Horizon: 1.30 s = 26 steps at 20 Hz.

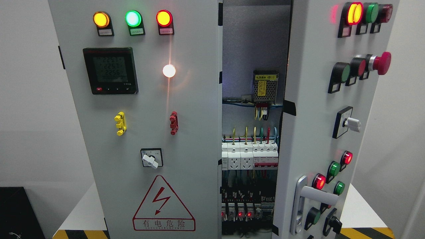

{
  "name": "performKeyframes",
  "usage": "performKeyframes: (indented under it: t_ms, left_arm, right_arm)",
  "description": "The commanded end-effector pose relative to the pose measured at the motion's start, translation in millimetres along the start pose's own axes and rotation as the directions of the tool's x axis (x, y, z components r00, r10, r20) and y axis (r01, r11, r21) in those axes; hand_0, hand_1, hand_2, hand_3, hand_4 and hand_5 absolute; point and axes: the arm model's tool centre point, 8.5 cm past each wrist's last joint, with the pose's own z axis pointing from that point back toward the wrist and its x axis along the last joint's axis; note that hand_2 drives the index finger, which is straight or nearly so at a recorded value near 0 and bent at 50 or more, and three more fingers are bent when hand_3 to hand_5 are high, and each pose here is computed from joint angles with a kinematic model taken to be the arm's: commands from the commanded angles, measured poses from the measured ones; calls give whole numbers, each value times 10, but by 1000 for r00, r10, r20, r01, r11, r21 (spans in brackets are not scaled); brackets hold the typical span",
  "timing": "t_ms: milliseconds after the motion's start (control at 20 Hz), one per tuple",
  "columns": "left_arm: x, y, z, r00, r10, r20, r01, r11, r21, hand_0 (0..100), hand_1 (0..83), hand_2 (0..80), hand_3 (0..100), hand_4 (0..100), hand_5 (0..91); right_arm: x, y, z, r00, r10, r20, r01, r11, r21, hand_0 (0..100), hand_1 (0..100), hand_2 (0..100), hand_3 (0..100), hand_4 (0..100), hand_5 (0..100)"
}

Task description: Open door with both hands

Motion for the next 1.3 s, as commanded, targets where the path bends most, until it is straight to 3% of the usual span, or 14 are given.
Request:
performKeyframes:
  t_ms: [0,351,601,751,902,1052,1252]
  left_arm:
    - [43,-7,-2,1000,2,14,-2,1000,-9,0,0,0,0,0,0]
    - [94,51,-8,1000,4,31,-4,1000,-1,0,0,0,0,0,0]
    - [284,295,30,982,11,190,-14,1000,16,0,0,0,0,0,0]
    - [396,304,99,963,8,268,-11,1000,9,0,0,0,0,0,0]
    - [589,288,209,933,14,359,-13,1000,-5,0,0,0,0,0,0]
    - [782,450,391,885,-5,466,0,1000,10,0,0,0,0,0,0]
    - [1054,396,717,805,5,594,4,1000,-14,0,0,0,0,0,0]
  right_arm:
    - [3,4,0,1000,15,1,-15,1000,1,191,0,0,0,0,0]
    - [3,4,0,1000,15,1,-15,1000,1,191,0,0,0,0,0]
    - [3,4,0,1000,15,1,-15,1000,1,191,0,0,0,0,0]
    - [3,4,0,1000,15,1,-15,1000,1,191,0,0,0,0,0]
    - [3,4,0,1000,17,1,-17,1000,1,191,0,0,0,0,0]
    - [3,4,0,1000,15,1,-15,1000,1,191,0,0,0,0,0]
    - [3,4,0,1000,15,1,-15,1000,1,191,0,0,0,0,0]
